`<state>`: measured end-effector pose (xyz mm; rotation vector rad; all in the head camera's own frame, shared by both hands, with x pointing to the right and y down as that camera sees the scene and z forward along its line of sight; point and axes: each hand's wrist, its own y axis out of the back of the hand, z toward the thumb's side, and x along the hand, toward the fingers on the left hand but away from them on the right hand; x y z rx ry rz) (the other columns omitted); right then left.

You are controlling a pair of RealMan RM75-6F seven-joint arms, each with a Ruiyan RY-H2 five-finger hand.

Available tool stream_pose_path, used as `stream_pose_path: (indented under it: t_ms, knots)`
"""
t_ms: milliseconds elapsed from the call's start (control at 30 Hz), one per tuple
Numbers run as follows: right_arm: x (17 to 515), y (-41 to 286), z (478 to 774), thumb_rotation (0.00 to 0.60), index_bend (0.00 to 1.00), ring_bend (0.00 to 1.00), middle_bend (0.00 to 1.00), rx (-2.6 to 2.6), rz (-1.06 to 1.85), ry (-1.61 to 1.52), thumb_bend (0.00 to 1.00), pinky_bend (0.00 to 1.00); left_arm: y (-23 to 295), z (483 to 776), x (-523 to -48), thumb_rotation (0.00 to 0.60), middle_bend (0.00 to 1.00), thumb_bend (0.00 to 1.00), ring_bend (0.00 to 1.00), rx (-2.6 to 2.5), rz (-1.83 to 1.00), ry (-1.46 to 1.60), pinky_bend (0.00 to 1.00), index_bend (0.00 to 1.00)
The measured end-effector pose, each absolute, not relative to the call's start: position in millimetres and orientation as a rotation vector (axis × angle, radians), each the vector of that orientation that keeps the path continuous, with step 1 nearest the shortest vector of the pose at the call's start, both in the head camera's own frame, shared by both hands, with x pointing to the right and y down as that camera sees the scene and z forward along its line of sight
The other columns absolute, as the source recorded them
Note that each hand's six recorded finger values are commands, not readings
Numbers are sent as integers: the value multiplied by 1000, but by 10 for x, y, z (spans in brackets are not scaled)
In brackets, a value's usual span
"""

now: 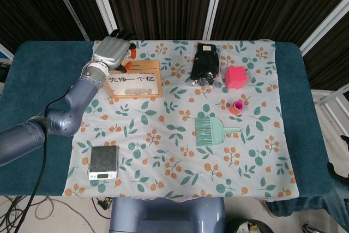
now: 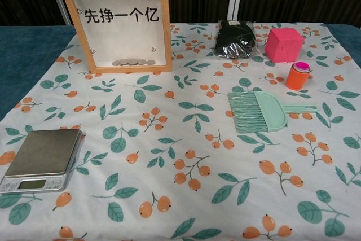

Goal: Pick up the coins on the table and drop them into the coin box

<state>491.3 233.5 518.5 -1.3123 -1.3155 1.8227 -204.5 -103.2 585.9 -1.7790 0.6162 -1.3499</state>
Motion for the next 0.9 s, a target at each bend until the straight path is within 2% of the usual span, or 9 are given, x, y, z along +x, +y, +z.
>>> stream_pose_path:
  t_ms: [133,233,333,500,667,900]
  knots:
    - [4899,2325,5185,600,180,0,92,-1322,1811,-1314,394,0,-891,5673,-2109,600,92,438,0,-1741,-1260,662,0,436]
    - [4875,2308,5181,600,180,0,92,-1334,1786,-1307,395,0,-667,5536,-2263,600,83,438,0,-1699,-1204,698,0,393]
    - [4841,2293,5176,600,180,0,92,-1348,1754,-1296,395,0,-402,5435,-2519,600,66,436,0,-1648,-1182,748,0,330]
    - [4817,2285,5166,600,180,0,91,-1357,1712,-1277,395,0,160,5309,-3079,600,50,431,0,-1548,-1182,856,0,293]
    - [4800,2283,5160,600,179,0,87,-1365,1697,-1267,395,0,793,5320,-3535,600,10,424,0,-1540,-1253,911,0,238]
    - [4718,2273,5160,600,179,0,82,-1406,1654,-1211,395,0,1438,5488,-3938,600,0,411,0,-1620,-1392,951,0,181]
